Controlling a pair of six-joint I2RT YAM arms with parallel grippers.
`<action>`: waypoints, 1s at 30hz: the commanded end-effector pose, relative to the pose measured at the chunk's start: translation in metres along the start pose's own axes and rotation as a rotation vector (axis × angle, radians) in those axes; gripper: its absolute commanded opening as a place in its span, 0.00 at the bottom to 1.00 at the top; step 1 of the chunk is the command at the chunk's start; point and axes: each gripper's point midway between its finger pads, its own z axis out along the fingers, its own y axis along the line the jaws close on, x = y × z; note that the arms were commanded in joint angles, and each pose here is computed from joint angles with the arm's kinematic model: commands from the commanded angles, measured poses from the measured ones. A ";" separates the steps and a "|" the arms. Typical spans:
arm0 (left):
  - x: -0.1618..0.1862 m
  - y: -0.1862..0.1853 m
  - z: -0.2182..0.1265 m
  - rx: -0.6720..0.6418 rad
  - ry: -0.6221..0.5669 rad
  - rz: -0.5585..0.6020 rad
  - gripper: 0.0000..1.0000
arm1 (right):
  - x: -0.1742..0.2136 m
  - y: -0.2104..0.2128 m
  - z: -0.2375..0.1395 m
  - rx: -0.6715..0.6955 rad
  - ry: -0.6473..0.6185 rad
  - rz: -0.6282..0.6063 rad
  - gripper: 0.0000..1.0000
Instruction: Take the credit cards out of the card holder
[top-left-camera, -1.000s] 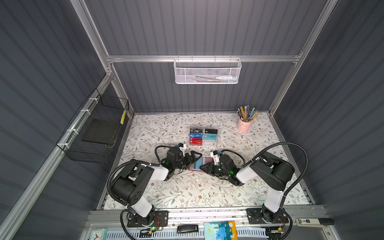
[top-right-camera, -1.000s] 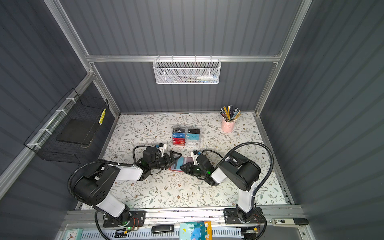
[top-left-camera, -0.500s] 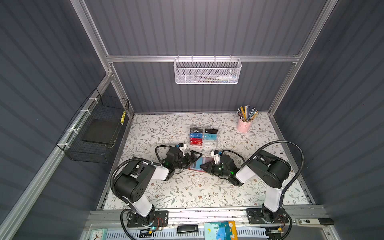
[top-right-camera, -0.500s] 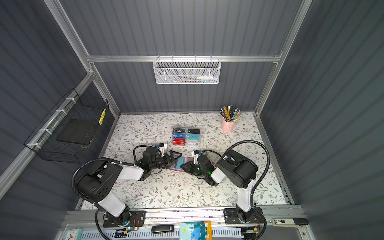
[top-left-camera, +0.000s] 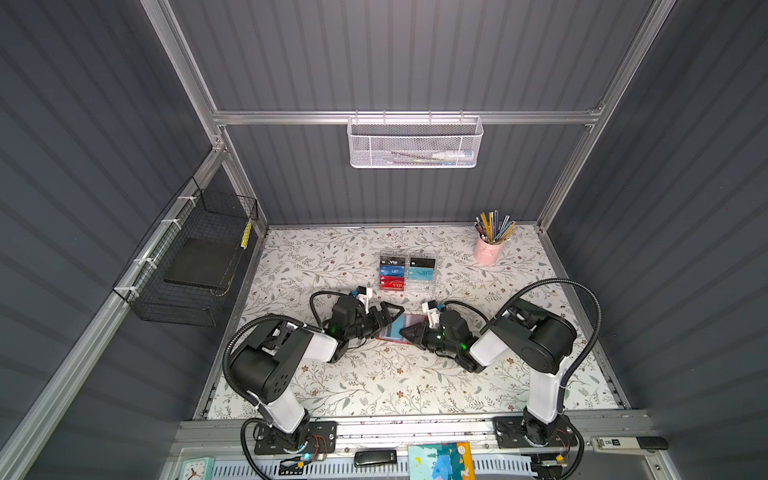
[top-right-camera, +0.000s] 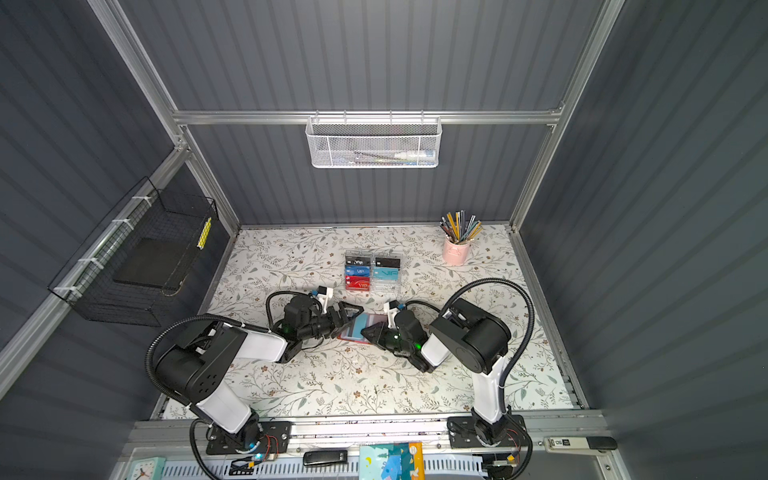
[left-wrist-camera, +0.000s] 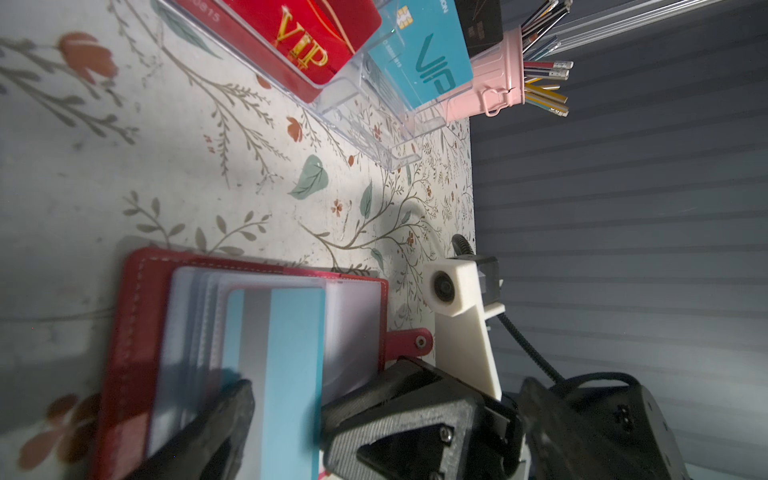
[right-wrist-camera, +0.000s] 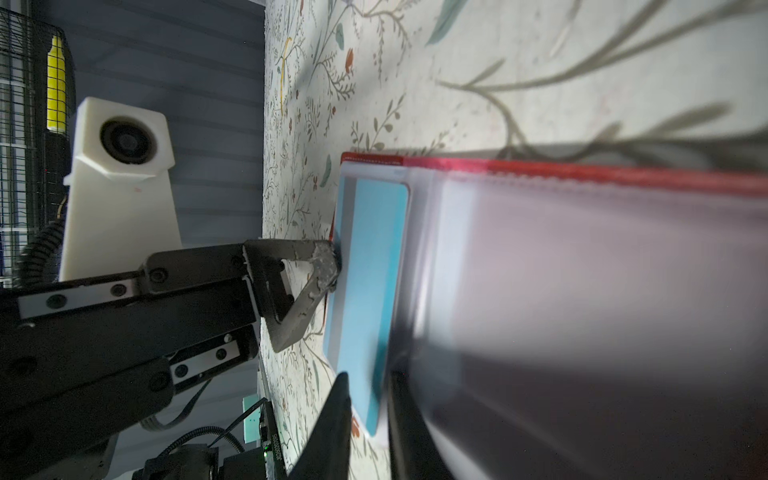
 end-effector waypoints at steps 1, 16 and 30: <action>0.023 0.039 -0.005 -0.113 0.064 -0.092 1.00 | -0.009 0.001 0.004 -0.004 -0.029 0.001 0.18; 0.027 0.043 -0.006 -0.109 0.068 -0.111 1.00 | -0.008 0.008 0.003 -0.037 -0.025 -0.002 0.07; 0.029 0.044 -0.005 -0.095 0.065 -0.124 1.00 | -0.009 0.017 0.005 -0.077 -0.026 -0.025 0.07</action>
